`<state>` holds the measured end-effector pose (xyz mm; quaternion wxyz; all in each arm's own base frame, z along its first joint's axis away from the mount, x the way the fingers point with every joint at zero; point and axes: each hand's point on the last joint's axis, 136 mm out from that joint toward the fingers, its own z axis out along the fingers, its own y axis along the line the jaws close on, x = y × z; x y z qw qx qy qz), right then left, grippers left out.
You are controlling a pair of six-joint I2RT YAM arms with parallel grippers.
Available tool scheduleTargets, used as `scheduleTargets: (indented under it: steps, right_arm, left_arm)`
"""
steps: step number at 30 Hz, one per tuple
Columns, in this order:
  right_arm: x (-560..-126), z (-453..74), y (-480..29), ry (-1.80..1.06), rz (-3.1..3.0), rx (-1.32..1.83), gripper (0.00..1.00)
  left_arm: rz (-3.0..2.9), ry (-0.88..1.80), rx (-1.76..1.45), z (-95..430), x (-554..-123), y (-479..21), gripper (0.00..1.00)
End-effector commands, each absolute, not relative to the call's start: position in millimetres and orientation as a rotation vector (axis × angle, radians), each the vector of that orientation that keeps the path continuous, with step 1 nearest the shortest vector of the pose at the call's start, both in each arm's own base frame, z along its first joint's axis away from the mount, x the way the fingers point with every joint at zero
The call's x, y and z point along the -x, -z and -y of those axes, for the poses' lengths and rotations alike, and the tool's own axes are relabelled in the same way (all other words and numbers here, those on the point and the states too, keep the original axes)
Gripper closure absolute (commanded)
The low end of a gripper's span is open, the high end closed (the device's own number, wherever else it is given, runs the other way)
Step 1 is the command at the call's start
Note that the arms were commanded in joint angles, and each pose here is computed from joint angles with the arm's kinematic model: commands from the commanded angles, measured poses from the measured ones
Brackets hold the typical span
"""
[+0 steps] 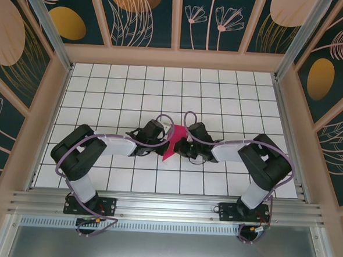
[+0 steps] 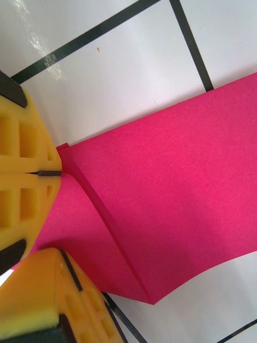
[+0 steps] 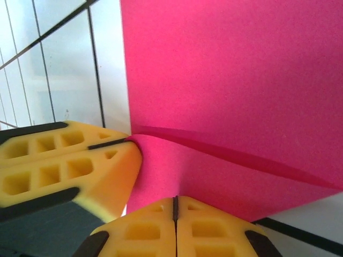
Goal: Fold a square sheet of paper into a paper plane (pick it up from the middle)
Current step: Third fold the triangle at the center of the table.
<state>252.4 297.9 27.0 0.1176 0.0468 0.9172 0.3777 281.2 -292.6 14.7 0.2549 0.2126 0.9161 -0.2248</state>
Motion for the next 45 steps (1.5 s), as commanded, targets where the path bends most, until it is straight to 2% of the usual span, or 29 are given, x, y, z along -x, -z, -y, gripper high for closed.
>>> scheduleTargets:
  steps: [1,12,22,30,34,38,42,45]
  right_arm:
    - [-267,-298,-55,-1.113,-2.605,-0.091,0.91]
    - [-263,-263,-4,-1.097,-2.684,-0.248,0.91]
    - [-287,-264,-56,-1.188,-2.542,-0.196,0.90]
    - [-278,-252,-18,-1.185,-2.621,-0.262,0.90]
    - [-274,-236,7,-1.065,-2.688,-0.320,0.91]
    - [-281,-237,-4,-1.034,-2.672,-0.268,0.91]
    - [-292,-244,-25,-1.033,-2.645,-0.178,0.90]
    - [-297,-249,-42,-1.050,-2.618,-0.126,0.89]
  left_arm:
    - [-2.613,0.580,-0.615,283,-259,12,1.00]
    - [-2.617,0.582,-0.618,283,-258,13,1.00]
    - [-2.622,0.583,-0.618,283,-257,12,1.00]
    - [-2.620,0.587,-0.616,284,-258,11,1.00]
    - [-2.619,0.585,-0.617,284,-258,11,1.00]
    - [-2.621,0.600,-0.611,286,-258,8,1.00]
    - [-2.583,0.631,-0.572,292,-265,-14,0.92]
    - [-2.496,0.624,-0.505,292,-279,-53,0.77]
